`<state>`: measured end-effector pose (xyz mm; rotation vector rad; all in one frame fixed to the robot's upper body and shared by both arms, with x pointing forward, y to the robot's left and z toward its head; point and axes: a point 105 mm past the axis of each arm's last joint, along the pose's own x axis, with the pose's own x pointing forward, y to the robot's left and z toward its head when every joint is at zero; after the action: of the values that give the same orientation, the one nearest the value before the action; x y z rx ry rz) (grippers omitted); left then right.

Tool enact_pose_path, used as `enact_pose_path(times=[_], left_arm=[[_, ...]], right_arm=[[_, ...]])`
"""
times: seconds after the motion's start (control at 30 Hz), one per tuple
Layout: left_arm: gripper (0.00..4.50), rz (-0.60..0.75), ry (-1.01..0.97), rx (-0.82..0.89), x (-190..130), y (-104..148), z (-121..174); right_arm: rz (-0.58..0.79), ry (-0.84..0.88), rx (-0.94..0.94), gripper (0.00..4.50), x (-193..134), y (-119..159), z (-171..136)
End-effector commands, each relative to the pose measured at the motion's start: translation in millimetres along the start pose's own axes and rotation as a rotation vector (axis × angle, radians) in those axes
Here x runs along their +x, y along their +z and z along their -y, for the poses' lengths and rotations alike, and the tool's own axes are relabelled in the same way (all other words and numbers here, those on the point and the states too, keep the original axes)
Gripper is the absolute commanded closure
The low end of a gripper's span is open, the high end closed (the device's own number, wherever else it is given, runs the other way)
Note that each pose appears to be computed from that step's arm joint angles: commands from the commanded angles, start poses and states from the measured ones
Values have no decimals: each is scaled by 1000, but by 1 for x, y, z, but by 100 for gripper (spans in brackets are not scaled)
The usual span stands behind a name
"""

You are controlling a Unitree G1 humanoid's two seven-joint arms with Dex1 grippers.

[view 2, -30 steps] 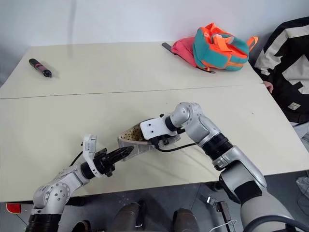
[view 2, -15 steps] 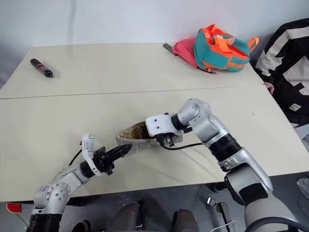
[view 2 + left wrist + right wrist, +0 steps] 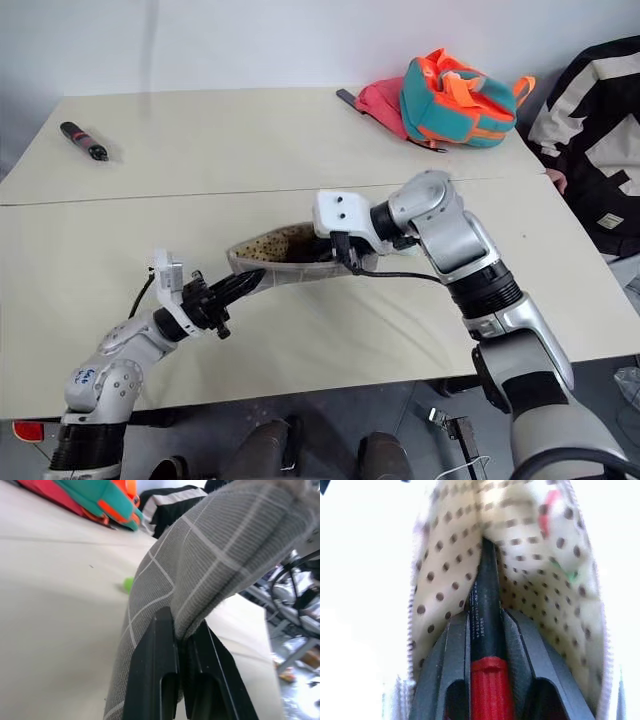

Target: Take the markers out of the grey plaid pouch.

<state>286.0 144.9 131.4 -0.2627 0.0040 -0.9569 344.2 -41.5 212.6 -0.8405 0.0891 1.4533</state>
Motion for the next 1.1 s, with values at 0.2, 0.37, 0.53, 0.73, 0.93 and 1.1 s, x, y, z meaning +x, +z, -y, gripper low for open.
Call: enact_pose_path(times=[0.2,0.37,0.53,0.73,0.93,1.1], left_arm=[[450,12,36,37,-3,-1,0],[450,78,112,83,-7,14,-15],[450,69,72,24,-9,13,-15],[450,73,-66,-166,3,6,12],[450,76,-165,-326,4,8,30],[450,117,-211,-470,2,17,33]], right_arm=[[-2,-91,-13,447,-16,-4,13],[-20,-96,-18,447,-21,-8,14],[0,-83,-23,447,-10,-6,12],[20,-54,-99,289,18,6,2],[-75,39,-137,235,8,-2,-10],[-148,83,-179,235,3,-5,-14]])
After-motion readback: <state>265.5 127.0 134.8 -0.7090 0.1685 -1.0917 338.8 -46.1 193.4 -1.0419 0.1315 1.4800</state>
